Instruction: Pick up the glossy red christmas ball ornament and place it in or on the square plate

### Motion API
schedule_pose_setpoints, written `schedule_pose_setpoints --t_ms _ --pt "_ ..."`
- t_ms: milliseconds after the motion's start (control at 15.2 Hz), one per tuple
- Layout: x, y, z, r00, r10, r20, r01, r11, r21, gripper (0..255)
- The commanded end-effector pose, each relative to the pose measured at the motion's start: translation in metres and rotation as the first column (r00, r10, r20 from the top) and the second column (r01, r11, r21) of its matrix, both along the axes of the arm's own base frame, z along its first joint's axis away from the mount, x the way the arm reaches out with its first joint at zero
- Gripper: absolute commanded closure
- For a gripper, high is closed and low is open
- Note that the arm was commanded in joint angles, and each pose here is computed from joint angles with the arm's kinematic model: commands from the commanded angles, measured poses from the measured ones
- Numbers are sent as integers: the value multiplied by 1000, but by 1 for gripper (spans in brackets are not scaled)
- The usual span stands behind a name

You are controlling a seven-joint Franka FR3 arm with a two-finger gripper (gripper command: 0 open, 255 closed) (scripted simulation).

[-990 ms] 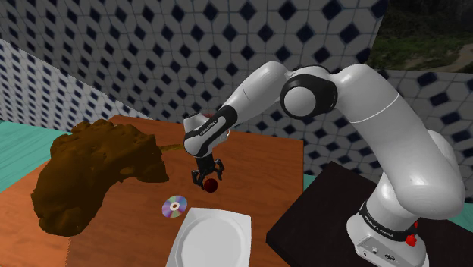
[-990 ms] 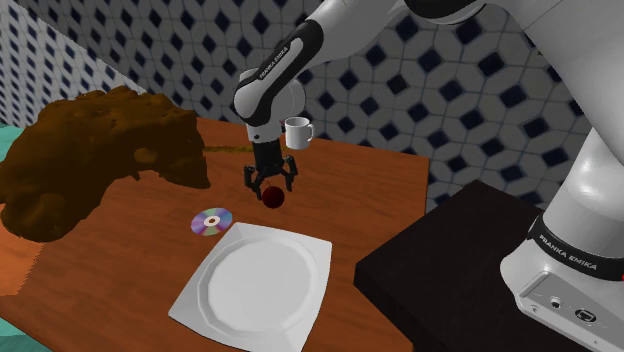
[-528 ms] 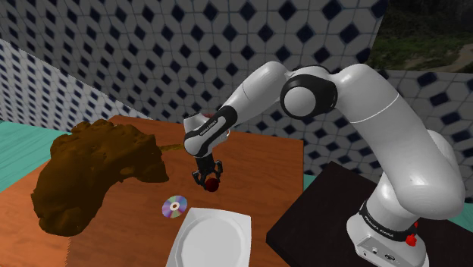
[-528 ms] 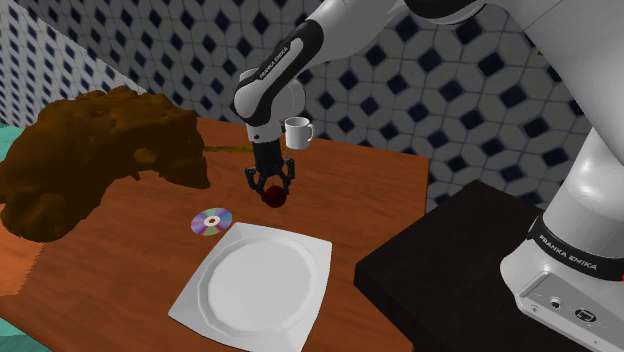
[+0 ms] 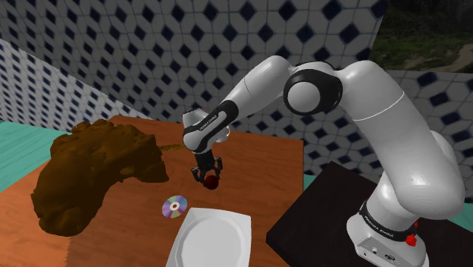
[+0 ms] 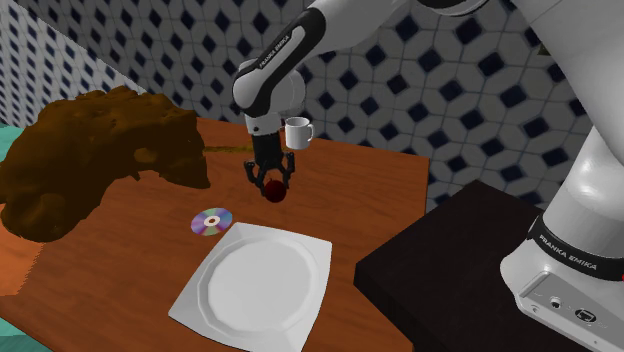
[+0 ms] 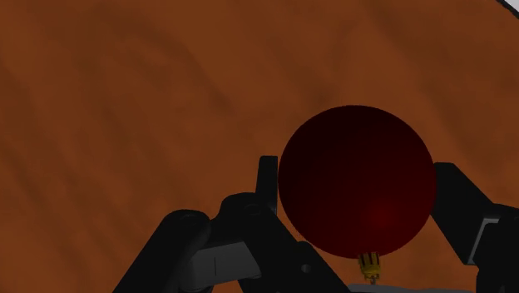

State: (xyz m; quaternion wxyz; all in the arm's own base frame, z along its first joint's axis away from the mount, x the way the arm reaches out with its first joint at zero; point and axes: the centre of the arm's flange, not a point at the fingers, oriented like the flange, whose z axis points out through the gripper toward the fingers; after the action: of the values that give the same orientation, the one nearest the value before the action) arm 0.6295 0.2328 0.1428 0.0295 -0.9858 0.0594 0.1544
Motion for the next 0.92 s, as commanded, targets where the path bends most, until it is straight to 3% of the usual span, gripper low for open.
schedule_pose_setpoints --t_ms 0,858 --pt "0 1 10 1000 0 0 0 1000 0 255" --pt "0 1 75 1000 0 0 0 1000 0 255"
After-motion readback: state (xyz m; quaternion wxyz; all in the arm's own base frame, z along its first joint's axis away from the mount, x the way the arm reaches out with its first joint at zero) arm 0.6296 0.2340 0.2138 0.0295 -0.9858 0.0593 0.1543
